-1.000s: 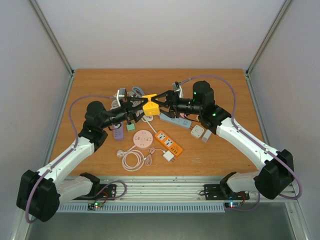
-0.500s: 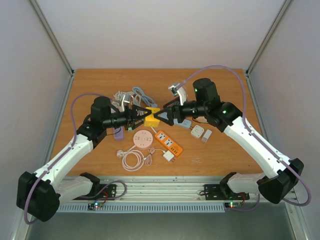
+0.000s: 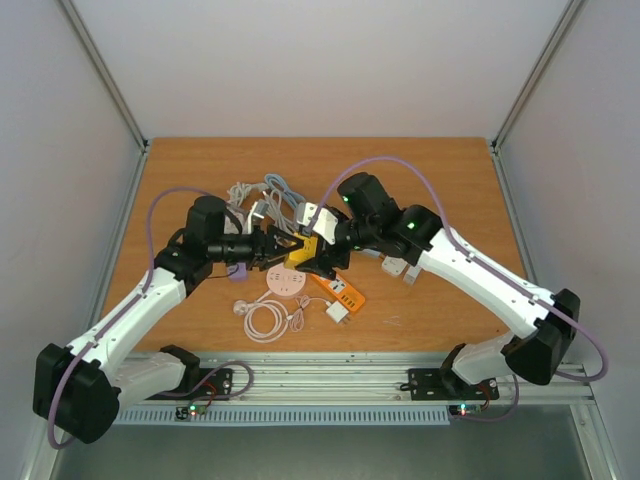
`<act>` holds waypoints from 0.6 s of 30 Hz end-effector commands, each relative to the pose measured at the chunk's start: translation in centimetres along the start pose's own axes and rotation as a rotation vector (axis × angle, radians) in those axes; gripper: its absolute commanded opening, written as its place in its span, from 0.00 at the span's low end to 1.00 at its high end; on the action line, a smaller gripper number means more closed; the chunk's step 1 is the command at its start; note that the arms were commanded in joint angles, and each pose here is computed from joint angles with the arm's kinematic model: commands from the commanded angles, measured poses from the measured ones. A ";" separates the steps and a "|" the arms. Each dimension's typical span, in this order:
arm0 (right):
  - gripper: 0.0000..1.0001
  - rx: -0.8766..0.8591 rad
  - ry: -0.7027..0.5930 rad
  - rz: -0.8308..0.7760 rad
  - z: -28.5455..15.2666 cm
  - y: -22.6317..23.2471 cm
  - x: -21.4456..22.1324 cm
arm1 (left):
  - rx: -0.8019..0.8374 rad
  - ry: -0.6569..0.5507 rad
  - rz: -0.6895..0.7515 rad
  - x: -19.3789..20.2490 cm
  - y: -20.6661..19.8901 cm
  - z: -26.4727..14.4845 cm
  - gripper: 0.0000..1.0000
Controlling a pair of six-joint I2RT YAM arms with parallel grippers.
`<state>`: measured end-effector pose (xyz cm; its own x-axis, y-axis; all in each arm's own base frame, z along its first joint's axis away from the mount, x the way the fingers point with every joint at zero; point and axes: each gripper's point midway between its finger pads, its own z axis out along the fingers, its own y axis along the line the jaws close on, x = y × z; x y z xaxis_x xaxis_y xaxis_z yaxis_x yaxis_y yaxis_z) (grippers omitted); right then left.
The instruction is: Insert the plug
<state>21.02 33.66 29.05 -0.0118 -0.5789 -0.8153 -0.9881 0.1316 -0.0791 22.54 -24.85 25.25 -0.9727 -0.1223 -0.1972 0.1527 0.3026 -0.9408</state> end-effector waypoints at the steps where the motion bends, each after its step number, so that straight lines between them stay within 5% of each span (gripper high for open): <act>1: 0.96 0.062 0.067 -0.103 0.6 -1.4 0.3 | 0.039 0.028 0.098 0.3 -1.9 -0.4 0.47; 12: 0.80 -0.010 0.148 -0.093 2.5 -0.7 2.3 | 0.033 0.037 0.109 0.6 -1.6 -0.4 0.47; 18: 0.55 -0.054 0.165 -0.072 2.9 0.0 2.9 | 0.026 0.030 0.104 0.8 -1.4 -0.6 0.49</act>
<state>21.78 34.32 25.10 0.0276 -0.6966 -0.7170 -0.9917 0.0709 -0.1071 22.13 -24.53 24.21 -0.9714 -0.0970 -0.2167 0.1715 0.3443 -0.9230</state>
